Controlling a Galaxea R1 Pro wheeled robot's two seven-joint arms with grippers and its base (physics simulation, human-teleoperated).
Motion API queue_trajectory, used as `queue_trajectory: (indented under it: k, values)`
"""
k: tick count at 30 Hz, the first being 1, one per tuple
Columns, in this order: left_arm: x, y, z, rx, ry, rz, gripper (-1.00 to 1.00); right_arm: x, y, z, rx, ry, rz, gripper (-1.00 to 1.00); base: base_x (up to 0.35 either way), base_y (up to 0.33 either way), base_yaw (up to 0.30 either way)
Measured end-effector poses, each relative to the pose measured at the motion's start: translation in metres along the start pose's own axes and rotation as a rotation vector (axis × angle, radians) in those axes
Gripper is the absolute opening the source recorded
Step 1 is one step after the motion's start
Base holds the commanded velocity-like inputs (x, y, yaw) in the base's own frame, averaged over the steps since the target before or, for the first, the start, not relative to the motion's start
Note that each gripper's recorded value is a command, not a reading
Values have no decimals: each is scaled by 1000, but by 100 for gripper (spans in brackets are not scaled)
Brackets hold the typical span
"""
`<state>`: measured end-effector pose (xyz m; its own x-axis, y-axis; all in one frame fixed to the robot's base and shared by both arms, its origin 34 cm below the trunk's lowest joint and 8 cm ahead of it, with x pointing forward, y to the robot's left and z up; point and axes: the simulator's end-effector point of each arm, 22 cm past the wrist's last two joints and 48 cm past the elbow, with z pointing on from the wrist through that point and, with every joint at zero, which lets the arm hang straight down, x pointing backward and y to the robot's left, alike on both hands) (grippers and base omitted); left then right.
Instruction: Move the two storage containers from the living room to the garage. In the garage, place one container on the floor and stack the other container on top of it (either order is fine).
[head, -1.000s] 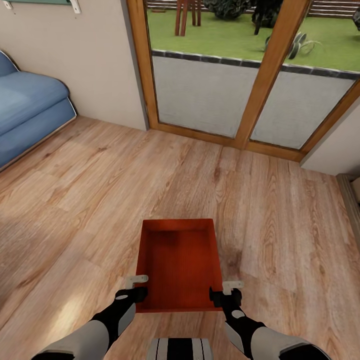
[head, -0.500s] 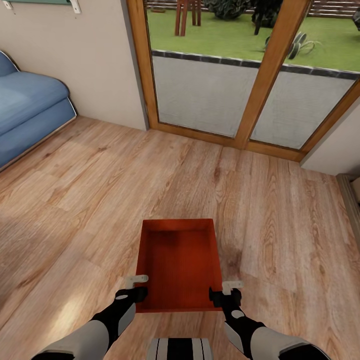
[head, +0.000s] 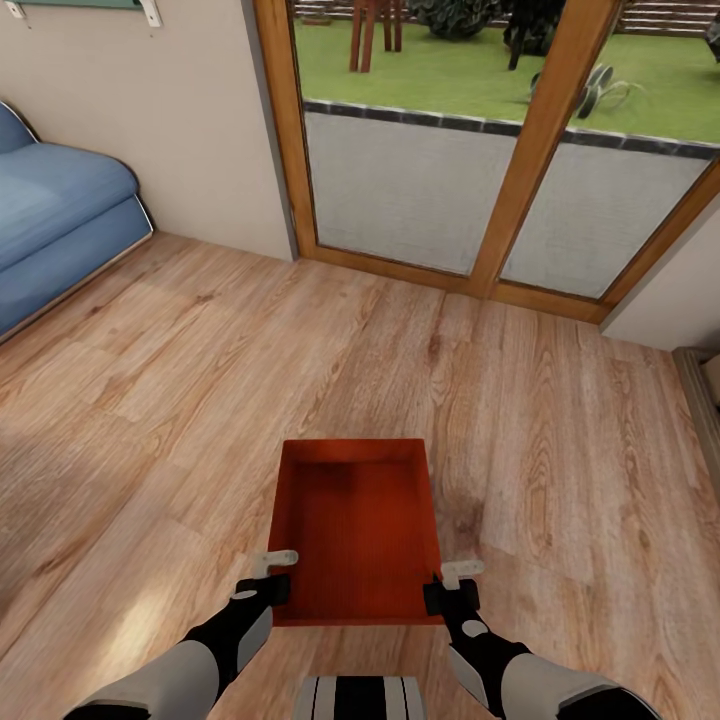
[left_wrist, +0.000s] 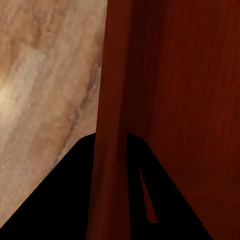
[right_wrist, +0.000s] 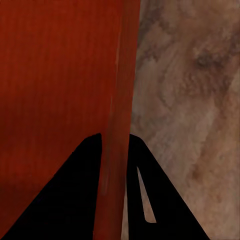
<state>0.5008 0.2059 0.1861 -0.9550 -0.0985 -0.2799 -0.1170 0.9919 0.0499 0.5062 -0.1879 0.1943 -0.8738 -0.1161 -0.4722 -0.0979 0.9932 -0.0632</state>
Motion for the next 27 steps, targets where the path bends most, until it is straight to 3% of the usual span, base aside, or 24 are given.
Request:
queue_trajectory:
  k: [27]
  values:
    - [-4, 0, -6, -1, -1, -2, -100, -4, 0, -5, 1, 2, 2, -100, 0, 0, 0]
